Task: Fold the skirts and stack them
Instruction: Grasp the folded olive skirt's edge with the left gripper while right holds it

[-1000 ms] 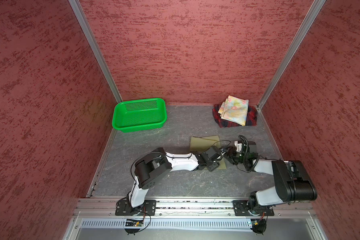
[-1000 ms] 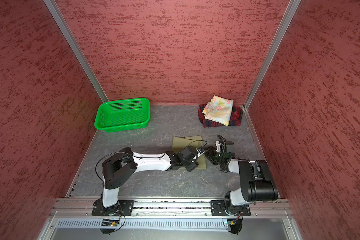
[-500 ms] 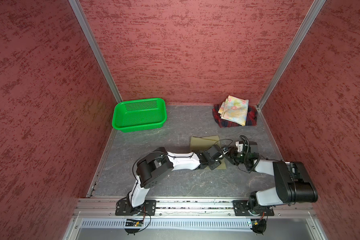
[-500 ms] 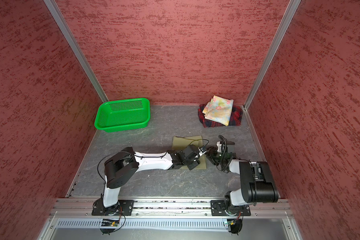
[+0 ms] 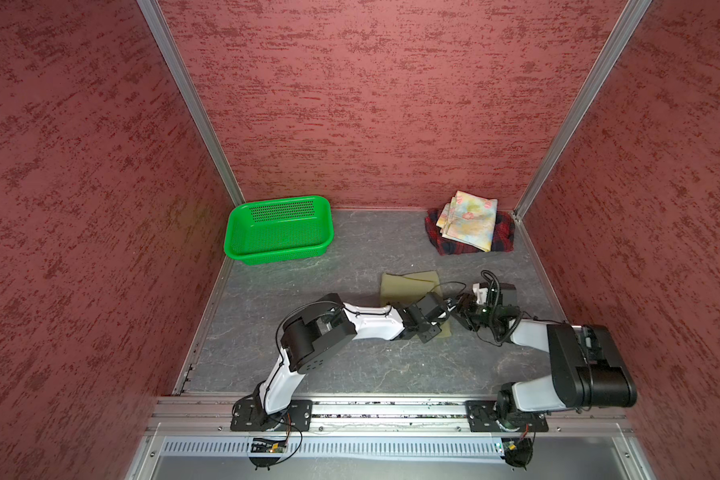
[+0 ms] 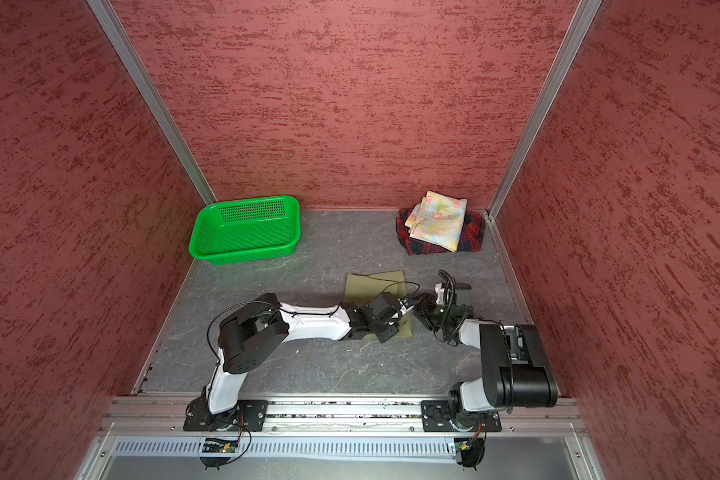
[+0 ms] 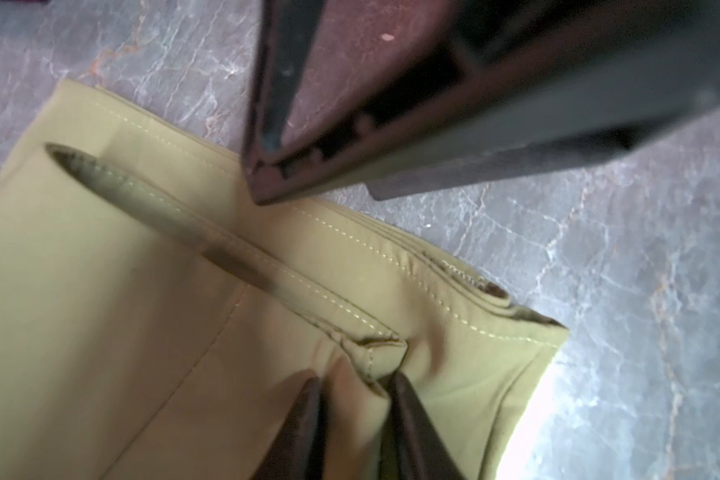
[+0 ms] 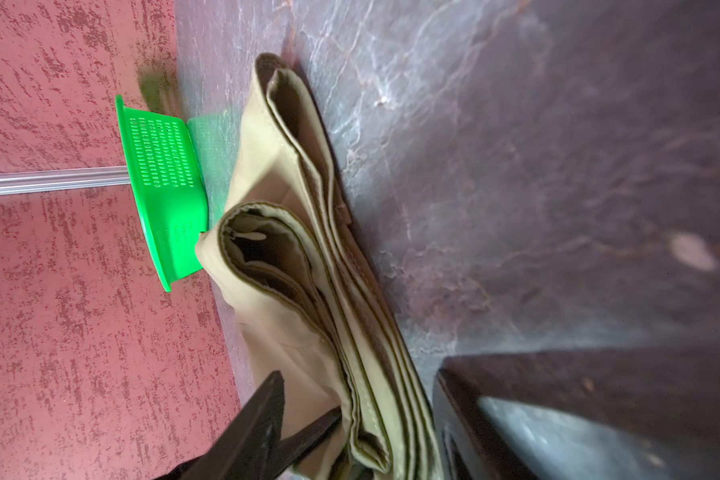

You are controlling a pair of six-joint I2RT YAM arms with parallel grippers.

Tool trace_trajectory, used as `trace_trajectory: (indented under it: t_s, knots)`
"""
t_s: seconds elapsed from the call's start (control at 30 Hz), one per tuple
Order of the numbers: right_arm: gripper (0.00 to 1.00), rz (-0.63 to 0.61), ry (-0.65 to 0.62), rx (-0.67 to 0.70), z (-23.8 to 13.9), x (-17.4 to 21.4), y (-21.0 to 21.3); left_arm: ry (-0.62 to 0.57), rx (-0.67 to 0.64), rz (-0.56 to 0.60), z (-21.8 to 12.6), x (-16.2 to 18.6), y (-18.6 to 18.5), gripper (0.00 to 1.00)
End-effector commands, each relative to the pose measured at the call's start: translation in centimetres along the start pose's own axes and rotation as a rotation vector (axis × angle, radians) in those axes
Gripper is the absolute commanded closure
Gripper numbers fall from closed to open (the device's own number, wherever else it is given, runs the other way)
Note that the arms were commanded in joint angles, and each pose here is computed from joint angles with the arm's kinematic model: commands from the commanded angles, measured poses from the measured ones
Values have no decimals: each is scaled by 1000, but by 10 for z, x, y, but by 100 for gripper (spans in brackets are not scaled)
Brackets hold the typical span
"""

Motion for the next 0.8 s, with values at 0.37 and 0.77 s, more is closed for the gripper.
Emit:
trace_trajectory:
  t_s: [0.37,0.77]
  knots:
    - [41,2,-45,147,-7,-1,-18,-29,35,-47,-5,-9,11,84]
    - [41,-6,-53,153,-8,-1,-18,49,64,-25,13,4,-1,70]
Point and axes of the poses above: each gripper's point midway between its finger pads, its own z axis out along the fingers, its own y axis along the line the jaws close on, x = y × z, the point moved 6 cm from there along -z, back along the fingers, and after that the axes turned 3 degrees about z, right-handed, at the moved point
